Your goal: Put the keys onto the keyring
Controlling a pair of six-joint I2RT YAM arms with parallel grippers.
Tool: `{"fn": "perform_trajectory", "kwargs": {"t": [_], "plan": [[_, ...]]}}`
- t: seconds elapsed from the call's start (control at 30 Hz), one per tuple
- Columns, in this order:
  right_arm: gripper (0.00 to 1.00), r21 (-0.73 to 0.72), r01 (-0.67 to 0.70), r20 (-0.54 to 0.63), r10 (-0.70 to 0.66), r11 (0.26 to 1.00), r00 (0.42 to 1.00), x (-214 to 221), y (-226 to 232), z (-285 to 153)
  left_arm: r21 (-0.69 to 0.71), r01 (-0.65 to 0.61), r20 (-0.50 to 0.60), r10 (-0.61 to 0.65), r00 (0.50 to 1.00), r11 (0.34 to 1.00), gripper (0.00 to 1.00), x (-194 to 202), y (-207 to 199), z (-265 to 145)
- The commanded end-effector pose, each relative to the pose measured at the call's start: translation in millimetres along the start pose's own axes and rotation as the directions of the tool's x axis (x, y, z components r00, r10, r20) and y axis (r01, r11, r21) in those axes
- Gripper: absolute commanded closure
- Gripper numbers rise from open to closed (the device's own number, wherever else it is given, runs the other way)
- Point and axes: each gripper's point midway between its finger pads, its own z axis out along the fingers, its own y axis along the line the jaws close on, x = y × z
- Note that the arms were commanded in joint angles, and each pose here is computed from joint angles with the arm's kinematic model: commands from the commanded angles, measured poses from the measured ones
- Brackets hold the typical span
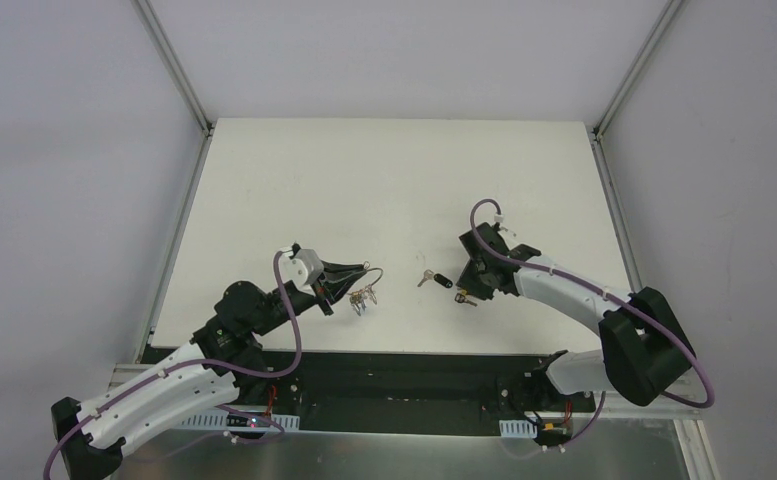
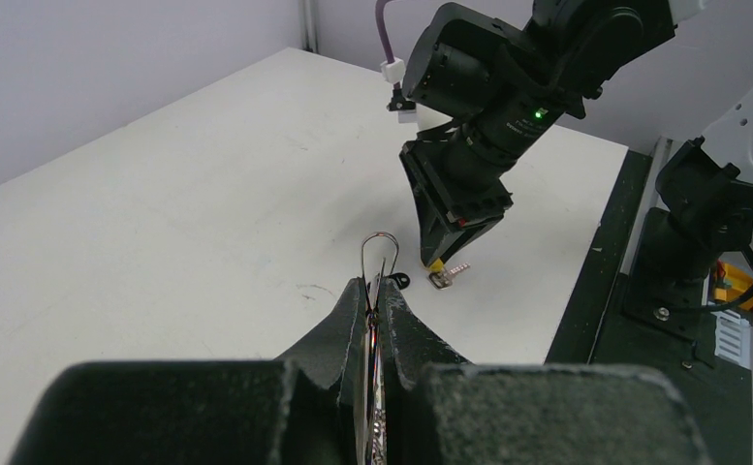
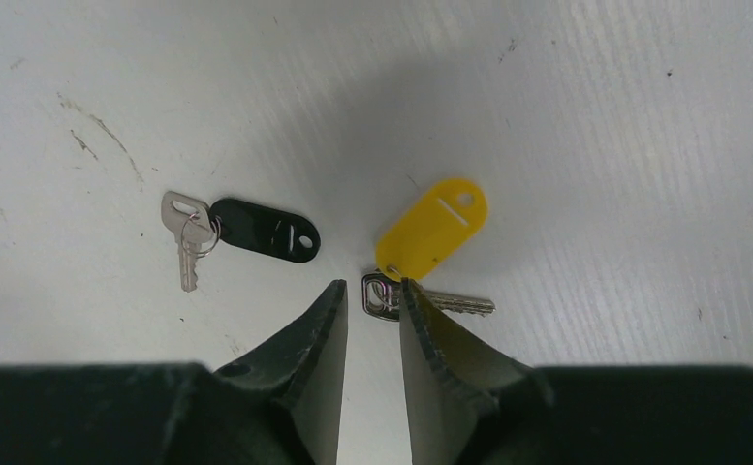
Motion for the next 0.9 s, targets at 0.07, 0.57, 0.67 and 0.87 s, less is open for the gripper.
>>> {"fn": "perform_trajectory", "kwargs": {"t": [0.07,0.57,0.67,0.87], "plan": [[0.72,-0.020,-0.019,0.003,0.019,1.000,1.000,-5,5,-5,-0.007,-0.002,0.054,0.003,0.999,1.000,1.00,-16,1,2],[0.72,0.026,-0.006,-0.004,0.007,1.000,1.000,1,-12,-7,-0.009,-0.003,0.047,0.004,0.999,1.000,1.00,-15,1,2],[0.72,0.032,-0.006,-0.007,0.006,0.999,1.000,3,-14,-6,-0.010,-0.003,0.046,0.004,0.999,1.000,1.00,-14,1,3],[0.72,0.032,-0.009,-0.014,0.009,0.999,1.000,5,-15,-3,-0.012,-0.005,0.043,0.005,0.999,1.000,1.00,-14,2,3]]}}
